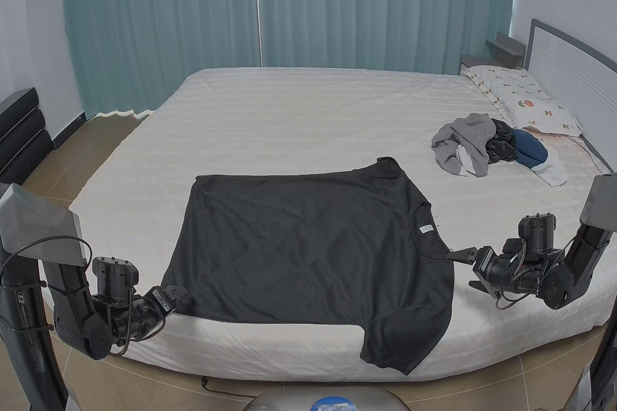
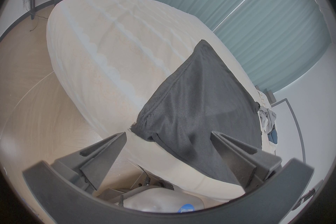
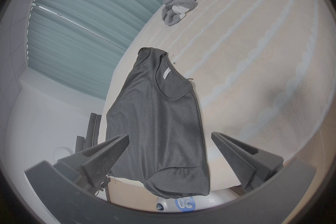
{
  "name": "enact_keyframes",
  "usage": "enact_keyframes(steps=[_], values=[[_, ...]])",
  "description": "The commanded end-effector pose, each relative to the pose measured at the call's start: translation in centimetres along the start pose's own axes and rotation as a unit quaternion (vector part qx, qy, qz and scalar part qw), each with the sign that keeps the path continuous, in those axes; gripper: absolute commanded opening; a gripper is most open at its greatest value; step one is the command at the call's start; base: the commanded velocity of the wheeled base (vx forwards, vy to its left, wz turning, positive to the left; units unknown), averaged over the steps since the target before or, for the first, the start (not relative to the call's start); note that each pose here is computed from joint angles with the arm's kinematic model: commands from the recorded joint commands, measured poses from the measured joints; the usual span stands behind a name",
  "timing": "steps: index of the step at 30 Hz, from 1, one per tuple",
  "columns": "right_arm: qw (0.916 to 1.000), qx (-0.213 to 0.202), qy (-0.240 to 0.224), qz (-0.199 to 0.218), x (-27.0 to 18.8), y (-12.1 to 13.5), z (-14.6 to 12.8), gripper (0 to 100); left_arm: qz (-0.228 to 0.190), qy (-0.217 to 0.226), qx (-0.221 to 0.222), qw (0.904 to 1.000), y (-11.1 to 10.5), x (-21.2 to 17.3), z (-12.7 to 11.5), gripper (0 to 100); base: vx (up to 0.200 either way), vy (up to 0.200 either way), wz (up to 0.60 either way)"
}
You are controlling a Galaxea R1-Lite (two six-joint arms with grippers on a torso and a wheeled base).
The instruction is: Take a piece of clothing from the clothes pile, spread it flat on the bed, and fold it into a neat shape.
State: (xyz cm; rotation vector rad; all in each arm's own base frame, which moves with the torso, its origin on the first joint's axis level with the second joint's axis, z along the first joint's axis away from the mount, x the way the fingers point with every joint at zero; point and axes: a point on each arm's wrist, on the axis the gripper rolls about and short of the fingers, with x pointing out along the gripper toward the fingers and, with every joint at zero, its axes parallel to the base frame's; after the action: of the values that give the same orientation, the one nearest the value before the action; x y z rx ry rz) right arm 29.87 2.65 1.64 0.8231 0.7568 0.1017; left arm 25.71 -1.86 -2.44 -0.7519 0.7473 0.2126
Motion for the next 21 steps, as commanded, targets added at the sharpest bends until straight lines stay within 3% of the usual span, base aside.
enact_keyframes(steps=[1, 2, 6, 11, 21], values=[[1.0000, 0.000, 0.000, 0.000, 0.0, 0.0, 0.0, 100, 0.012, 0.001, -0.008, 0.9999, 0.7, 1.0, 0.1, 100, 0.000, 0.000, 0.00], [1.0000, 0.000, 0.001, -0.001, 0.1, -0.1, 0.0, 100, 0.011, -0.001, -0.009, 0.9999, 0.7, 1.0, 0.3, 0, 0.000, 0.000, 0.00], [1.0000, 0.002, 0.003, -0.003, 0.2, -0.2, -0.1, 100, 0.016, 0.001, -0.005, 0.9999, 0.8, 0.7, 0.2, 0, 0.000, 0.000, 0.00], [1.0000, 0.001, 0.000, -0.005, 0.1, -0.3, 0.0, 100, 0.031, 0.012, 0.036, 0.9988, 1.4, -0.2, -0.2, 0, 0.000, 0.000, 0.00], [0.9994, -0.016, 0.006, -0.031, 0.5, -1.1, -0.4, 100, 0.049, -0.009, 0.067, 0.9965, 1.4, -0.5, -0.2, 0, 0.000, 0.000, 0.00]])
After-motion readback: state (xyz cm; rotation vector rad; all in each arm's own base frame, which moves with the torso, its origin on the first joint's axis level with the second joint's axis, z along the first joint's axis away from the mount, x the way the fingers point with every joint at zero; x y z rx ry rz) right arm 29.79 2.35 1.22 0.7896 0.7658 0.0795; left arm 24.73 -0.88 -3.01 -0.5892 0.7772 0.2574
